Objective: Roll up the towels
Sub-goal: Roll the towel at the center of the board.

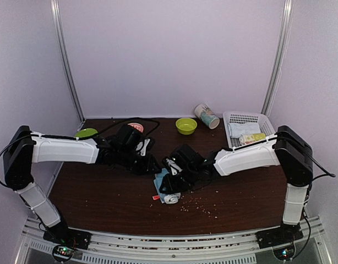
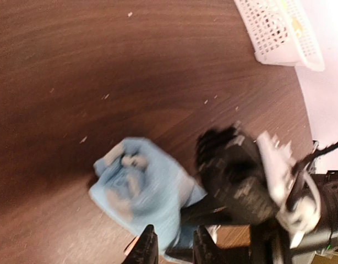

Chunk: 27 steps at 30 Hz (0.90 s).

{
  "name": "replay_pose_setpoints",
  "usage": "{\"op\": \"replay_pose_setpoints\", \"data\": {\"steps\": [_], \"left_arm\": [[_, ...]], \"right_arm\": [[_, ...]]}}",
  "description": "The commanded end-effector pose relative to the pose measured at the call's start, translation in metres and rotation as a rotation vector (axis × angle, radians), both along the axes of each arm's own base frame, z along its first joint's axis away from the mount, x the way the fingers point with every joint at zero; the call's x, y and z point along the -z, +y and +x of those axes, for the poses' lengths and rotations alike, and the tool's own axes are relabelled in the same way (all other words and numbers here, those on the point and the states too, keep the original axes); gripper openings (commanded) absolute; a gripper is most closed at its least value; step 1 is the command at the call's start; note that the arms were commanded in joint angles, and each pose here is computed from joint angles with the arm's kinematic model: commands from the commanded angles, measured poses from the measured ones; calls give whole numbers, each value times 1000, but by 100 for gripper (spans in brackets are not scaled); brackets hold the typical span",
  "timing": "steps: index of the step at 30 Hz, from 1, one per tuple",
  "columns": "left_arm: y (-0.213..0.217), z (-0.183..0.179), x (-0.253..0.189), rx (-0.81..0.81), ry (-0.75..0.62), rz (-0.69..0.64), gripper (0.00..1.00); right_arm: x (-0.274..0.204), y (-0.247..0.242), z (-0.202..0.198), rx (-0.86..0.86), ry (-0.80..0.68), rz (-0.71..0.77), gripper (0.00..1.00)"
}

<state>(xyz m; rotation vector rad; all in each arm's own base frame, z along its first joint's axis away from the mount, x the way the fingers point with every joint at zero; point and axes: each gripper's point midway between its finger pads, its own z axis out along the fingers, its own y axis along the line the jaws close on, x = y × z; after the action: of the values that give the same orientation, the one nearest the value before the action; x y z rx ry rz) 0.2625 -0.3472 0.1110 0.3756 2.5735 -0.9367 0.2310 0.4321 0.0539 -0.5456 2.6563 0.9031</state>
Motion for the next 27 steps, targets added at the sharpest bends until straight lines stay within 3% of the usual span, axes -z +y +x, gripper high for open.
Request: {"op": "replay_pose_setpoints", "data": {"steps": [1, 14, 19, 27], "left_arm": [[-28, 16, -15, 30, -30, -89, 23], [-27, 31, 47, 0, 84, -77, 16], [-22, 34, 71, -21, 126, -66, 0], [-22, 31, 92, -16, 161, -59, 0]], "right_arm": [[18, -15, -2, 8, -9, -71, 39], [6, -11, -3, -3, -17, -40, 41], [-8, -14, -4, -7, -42, -37, 46], [-35, -29, -7, -18, -149, -115, 47]]}}
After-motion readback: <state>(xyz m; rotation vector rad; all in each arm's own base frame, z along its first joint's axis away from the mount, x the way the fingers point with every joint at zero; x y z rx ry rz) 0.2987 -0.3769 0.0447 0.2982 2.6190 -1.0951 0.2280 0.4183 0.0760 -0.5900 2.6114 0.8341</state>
